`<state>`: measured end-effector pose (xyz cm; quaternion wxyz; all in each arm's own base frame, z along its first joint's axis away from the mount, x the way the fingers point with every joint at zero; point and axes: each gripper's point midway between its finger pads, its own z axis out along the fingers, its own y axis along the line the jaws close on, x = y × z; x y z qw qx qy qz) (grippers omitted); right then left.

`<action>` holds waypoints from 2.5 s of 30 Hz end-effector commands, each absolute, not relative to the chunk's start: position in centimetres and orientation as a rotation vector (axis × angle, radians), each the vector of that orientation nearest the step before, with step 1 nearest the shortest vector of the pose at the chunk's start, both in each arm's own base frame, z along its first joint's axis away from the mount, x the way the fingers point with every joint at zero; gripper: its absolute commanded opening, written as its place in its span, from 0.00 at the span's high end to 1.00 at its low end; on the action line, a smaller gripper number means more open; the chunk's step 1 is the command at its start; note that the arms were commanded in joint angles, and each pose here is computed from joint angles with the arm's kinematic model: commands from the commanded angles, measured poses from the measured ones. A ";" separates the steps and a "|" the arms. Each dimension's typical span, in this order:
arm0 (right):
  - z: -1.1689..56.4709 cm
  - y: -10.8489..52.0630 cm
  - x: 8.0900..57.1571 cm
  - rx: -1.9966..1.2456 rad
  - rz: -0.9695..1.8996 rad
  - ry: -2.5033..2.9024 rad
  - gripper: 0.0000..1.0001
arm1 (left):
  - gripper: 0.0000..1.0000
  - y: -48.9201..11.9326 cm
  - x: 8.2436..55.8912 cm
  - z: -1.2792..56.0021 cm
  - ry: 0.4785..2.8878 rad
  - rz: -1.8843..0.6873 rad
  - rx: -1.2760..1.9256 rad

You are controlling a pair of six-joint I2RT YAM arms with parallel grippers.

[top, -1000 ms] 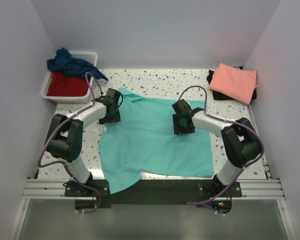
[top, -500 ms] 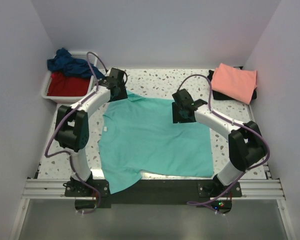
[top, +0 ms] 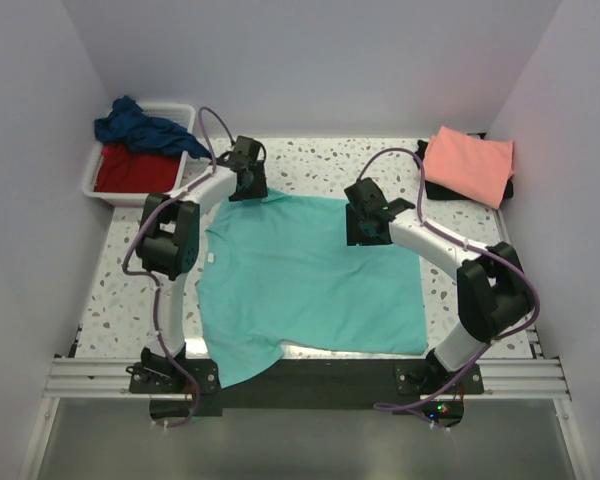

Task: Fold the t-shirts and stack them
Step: Flatten the tshirt out

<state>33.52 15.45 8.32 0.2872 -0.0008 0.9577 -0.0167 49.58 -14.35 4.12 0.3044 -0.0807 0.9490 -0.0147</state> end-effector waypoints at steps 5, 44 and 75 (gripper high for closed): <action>10.1 15.3 34.4 0.041 -0.058 2.510 0.42 | 0.37 -17.2 54.5 5.2 2.418 -0.136 -0.112; 8.2 16.0 34.4 0.059 -0.038 2.552 0.45 | 0.36 -19.3 56.1 18.1 1.996 -0.337 0.070; 8.1 16.3 34.8 0.054 -0.054 2.553 0.45 | 0.42 -17.0 51.4 7.5 2.413 -0.188 -0.019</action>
